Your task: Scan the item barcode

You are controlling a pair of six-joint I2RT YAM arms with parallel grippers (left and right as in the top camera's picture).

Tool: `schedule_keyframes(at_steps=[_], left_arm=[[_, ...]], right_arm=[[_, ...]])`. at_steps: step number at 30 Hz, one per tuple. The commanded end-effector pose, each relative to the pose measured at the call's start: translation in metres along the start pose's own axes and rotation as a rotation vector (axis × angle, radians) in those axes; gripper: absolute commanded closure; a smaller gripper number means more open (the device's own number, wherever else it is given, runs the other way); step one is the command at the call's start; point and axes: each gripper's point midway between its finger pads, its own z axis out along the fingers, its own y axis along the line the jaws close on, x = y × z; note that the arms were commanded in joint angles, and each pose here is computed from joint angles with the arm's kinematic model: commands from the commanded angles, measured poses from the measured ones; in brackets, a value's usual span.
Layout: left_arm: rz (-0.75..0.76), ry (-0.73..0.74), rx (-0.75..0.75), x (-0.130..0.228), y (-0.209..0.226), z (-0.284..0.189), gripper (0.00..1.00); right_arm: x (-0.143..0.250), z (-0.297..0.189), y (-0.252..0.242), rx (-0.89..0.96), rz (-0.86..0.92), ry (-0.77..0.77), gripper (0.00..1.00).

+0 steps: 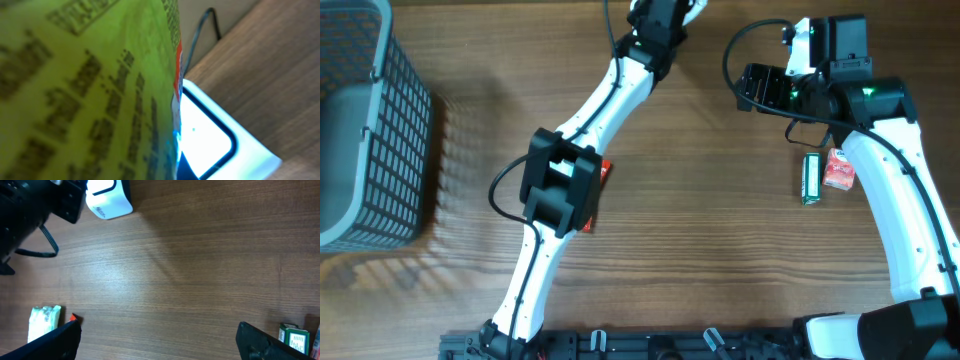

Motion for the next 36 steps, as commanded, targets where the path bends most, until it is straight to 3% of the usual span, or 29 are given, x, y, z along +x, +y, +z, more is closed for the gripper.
schedule_keyframes(at_steps=[1, 6, 16, 22, 29, 36], left_arm=[[0.028, 0.0, -0.03, -0.01, 0.02, -0.016, 0.96], [0.042, 0.093, 0.05, 0.017, 0.0, -0.015, 0.96], [-0.01, 0.074, 0.058, 0.013, -0.001, -0.015, 0.96], [-0.054, -0.016, -0.009, -0.011, 0.016, -0.015, 0.96], [0.088, 0.015, -0.182, -0.016, 0.049, -0.024, 0.96], [0.105, 0.003, -0.174, -0.025, 0.037, -0.029, 0.96]], right_arm=[[0.0, 0.004, -0.003, 0.017, 0.008, 0.003, 0.0], [0.0, 0.004, -0.003, 0.017, 0.008, 0.003, 0.0], [0.0, 0.004, -0.003, 0.017, 0.008, 0.003, 0.0], [0.0, 0.004, -0.003, 0.017, 0.008, 0.003, 0.0], [0.0, 0.004, -0.003, 0.017, 0.008, 0.003, 0.0], [0.0, 0.004, -0.003, 0.017, 0.008, 0.003, 0.0]])
